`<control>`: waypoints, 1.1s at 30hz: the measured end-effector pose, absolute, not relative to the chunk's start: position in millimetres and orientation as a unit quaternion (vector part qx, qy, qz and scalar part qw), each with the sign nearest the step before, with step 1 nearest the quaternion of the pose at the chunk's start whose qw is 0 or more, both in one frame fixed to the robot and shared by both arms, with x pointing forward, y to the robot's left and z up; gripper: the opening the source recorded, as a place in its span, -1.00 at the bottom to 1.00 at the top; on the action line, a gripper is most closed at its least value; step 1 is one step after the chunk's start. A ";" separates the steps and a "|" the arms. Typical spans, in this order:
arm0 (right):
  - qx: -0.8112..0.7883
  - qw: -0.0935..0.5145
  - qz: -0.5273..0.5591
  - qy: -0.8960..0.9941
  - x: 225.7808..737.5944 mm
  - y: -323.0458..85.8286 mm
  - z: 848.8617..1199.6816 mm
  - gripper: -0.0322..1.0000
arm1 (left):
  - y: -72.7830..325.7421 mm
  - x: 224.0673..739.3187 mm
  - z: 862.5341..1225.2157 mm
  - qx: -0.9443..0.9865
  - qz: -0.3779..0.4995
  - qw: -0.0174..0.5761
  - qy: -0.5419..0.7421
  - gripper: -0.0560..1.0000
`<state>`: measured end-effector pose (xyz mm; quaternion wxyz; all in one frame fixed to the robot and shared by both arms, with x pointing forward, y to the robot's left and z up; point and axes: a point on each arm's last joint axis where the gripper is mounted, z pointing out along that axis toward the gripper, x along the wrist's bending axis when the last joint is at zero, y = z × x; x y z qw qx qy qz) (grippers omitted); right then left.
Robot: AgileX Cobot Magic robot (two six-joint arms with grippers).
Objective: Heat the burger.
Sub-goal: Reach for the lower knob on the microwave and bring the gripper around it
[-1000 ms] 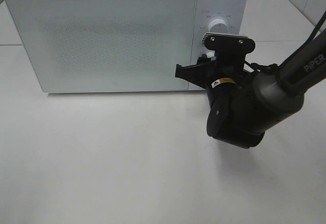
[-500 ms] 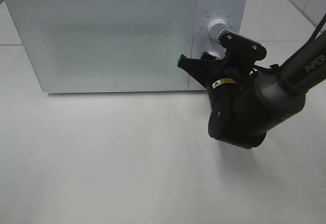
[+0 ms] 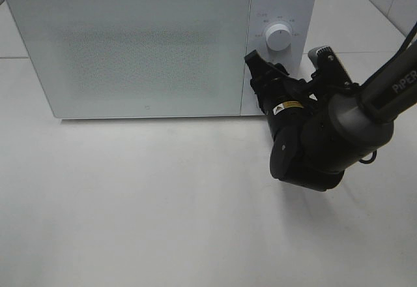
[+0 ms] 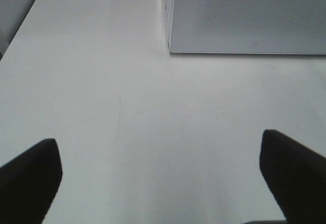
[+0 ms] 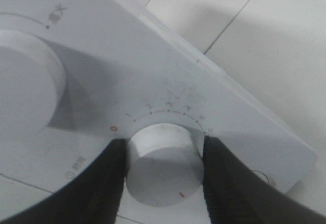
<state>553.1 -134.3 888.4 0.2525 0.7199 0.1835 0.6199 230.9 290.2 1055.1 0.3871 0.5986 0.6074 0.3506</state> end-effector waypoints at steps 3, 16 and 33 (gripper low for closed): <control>0.726 0.228 0.630 0.157 553.0 -134.5 888.3 -0.08 | 290.2 230.9 1055.1 0.599 0.351 0.387 0.607 0.95; 0.741 0.127 0.658 0.049 553.6 -134.7 888.3 -0.08 | 290.2 230.9 1055.1 0.599 0.351 0.387 0.607 0.95; 0.733 -0.036 0.671 -0.110 553.5 -133.8 887.9 -0.08 | 290.2 230.9 1055.1 0.599 0.351 0.387 0.607 0.95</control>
